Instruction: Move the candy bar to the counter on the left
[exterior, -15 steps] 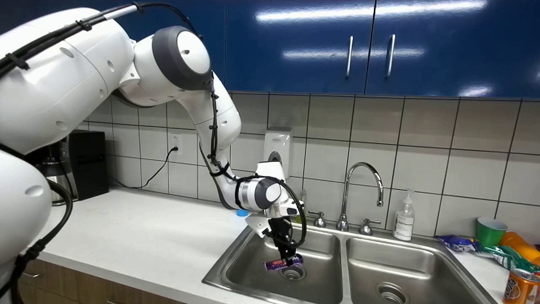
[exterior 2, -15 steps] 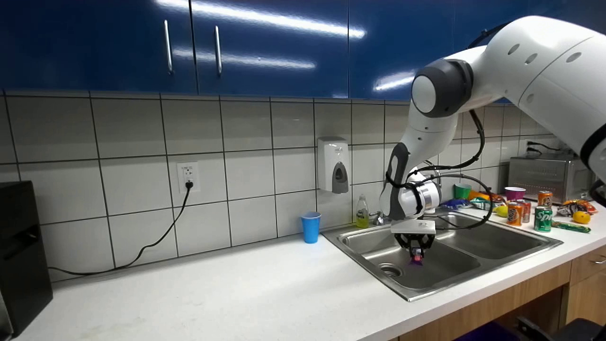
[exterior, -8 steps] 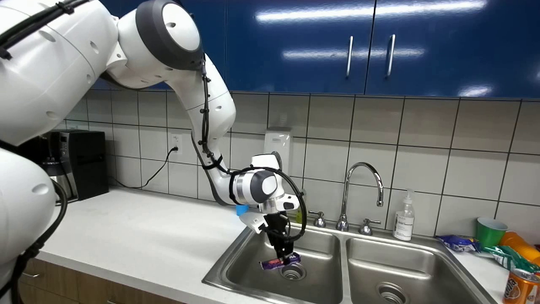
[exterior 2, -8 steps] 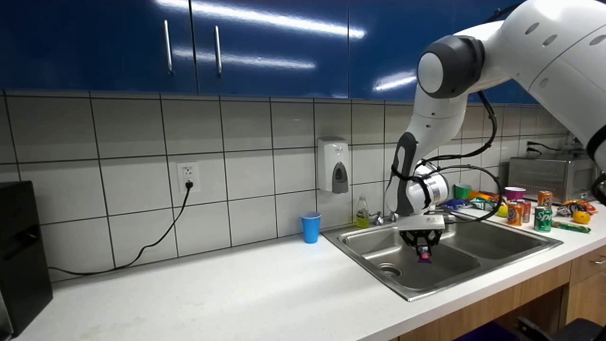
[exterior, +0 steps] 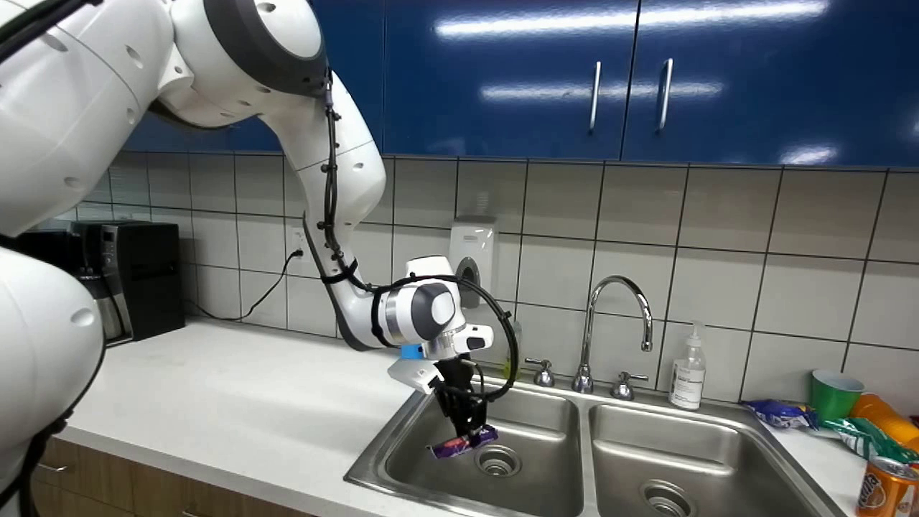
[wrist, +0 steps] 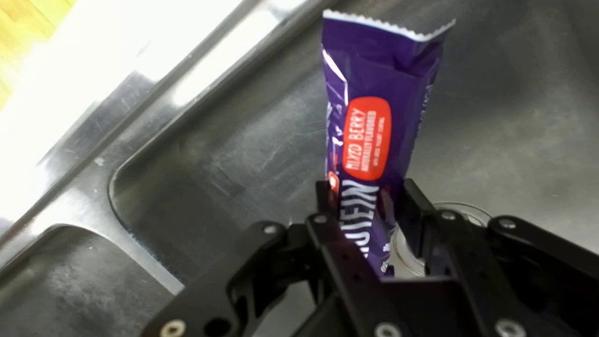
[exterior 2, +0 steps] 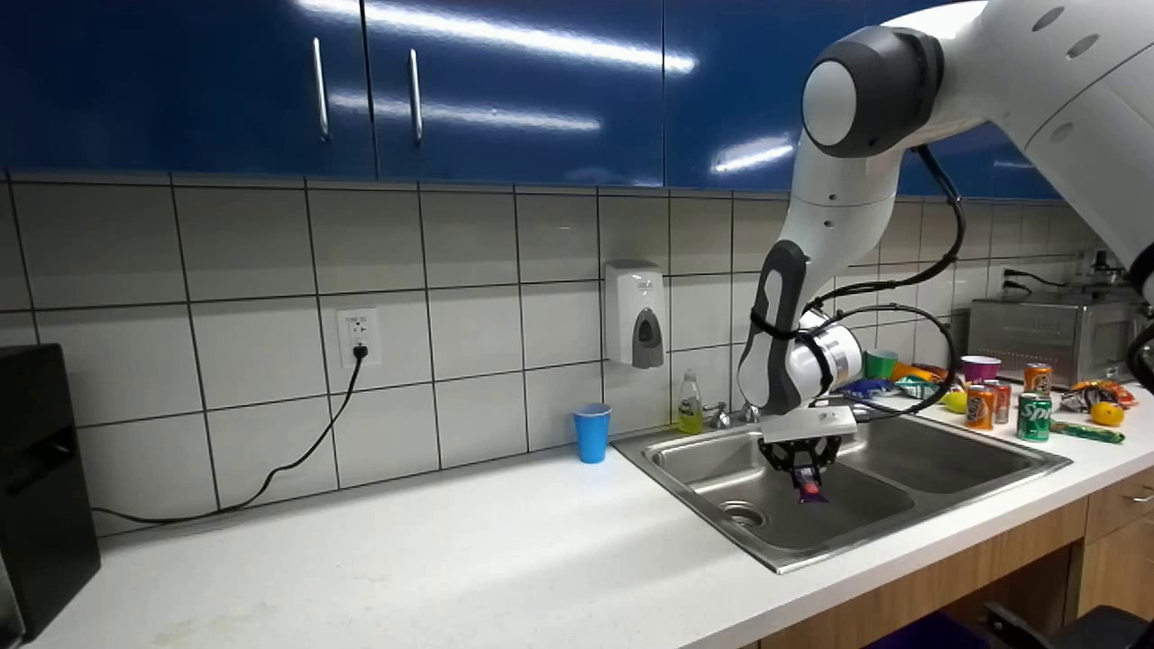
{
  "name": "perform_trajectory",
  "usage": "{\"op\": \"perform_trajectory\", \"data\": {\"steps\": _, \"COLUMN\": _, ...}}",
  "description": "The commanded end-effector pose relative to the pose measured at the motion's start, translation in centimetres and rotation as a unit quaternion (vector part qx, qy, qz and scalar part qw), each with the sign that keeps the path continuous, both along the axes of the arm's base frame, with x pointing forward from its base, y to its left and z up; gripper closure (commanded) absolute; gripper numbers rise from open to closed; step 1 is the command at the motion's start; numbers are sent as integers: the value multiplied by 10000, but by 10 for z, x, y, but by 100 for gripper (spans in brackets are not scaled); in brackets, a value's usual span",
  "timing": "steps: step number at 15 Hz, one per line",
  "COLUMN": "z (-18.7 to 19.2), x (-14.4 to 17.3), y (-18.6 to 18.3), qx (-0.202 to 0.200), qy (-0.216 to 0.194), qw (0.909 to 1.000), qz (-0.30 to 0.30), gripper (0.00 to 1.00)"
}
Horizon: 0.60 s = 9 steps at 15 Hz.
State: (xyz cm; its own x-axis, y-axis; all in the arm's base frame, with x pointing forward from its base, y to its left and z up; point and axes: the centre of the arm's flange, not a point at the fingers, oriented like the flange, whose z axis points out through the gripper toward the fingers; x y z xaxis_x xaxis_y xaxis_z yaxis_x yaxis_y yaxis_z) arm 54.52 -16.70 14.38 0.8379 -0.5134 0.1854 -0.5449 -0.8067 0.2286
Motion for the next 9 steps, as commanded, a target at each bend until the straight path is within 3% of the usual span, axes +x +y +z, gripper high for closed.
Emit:
{"op": "perform_trajectory", "data": {"steps": 1, "z": 20, "x": -21, "y": 12, "qx": -70, "qy": -51, "qw": 9990, "qz": 435, "gripper": 87}}
{"op": "perform_trajectory", "data": {"steps": 9, "z": 25, "x": -28, "y": 41, "qx": -149, "qy": 3, "qw": 9933, "qz": 1150, "gripper": 87}}
